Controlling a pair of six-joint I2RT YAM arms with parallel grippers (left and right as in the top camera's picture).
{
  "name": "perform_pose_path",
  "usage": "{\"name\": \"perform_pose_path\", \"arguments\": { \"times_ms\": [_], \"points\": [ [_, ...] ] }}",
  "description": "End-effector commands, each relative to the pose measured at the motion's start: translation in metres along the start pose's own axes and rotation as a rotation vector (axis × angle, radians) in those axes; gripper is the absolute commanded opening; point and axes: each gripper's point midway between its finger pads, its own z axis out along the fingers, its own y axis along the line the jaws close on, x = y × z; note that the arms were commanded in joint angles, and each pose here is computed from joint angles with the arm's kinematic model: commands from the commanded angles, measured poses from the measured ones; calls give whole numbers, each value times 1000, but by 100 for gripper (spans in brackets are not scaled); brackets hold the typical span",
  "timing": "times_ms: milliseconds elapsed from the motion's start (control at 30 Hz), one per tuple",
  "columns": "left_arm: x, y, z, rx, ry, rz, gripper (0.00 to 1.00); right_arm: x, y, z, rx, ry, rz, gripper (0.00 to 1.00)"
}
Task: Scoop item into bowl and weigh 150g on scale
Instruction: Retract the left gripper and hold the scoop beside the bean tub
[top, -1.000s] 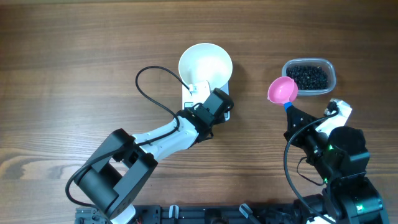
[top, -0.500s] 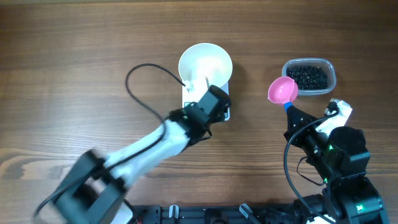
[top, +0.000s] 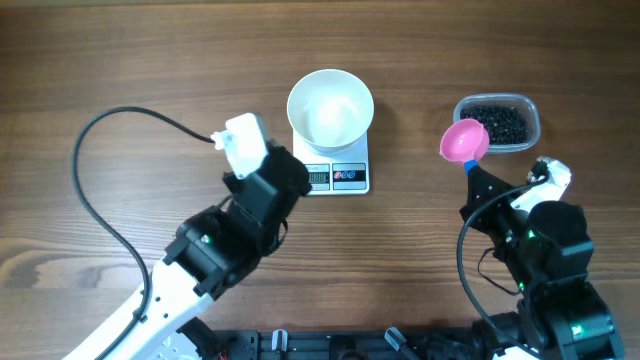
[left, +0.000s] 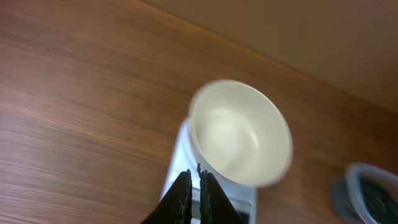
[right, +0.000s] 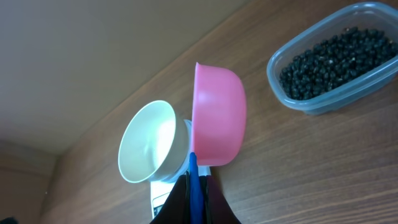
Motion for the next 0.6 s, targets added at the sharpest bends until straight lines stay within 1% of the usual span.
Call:
{"name": "perform_pose_path", "arguments": {
  "times_ms": [0, 100, 167, 233, 300, 367, 400, 433, 467, 567],
  "points": [
    [-26, 31, 4, -123, -90, -19, 9, -12, 2, 7, 20, -31, 6, 4],
    [-36, 51, 10, -182, -100, -49, 9, -9, 1, 22, 41, -8, 15, 5],
    [-40, 62, 13, -190, -79, -28, 7, -6, 0, 34, 50, 15, 30, 5],
    [-46, 67, 12, -160, -48, 42, 8, -4, 5, 40, 30, 33, 31, 5],
    [-51, 68, 3, -95, -22, 95, 13, -3, 6, 44, 26, 42, 32, 5],
    [-52, 66, -12, -10, 7, 122, 26, -1, 6, 45, 24, 51, 32, 4],
    [-52, 68, -20, 9, 13, 114, 34, -1, 7, 45, 21, 53, 31, 5],
    [-52, 73, -30, 17, 13, 103, 53, 0, 7, 45, 18, 55, 32, 4],
    [-51, 79, -38, 12, 11, 95, 100, 0, 7, 45, 19, 56, 31, 5],
    [-46, 91, -55, -5, 17, 96, 100, 1, 8, 45, 14, 61, 32, 4]
  ]
}}
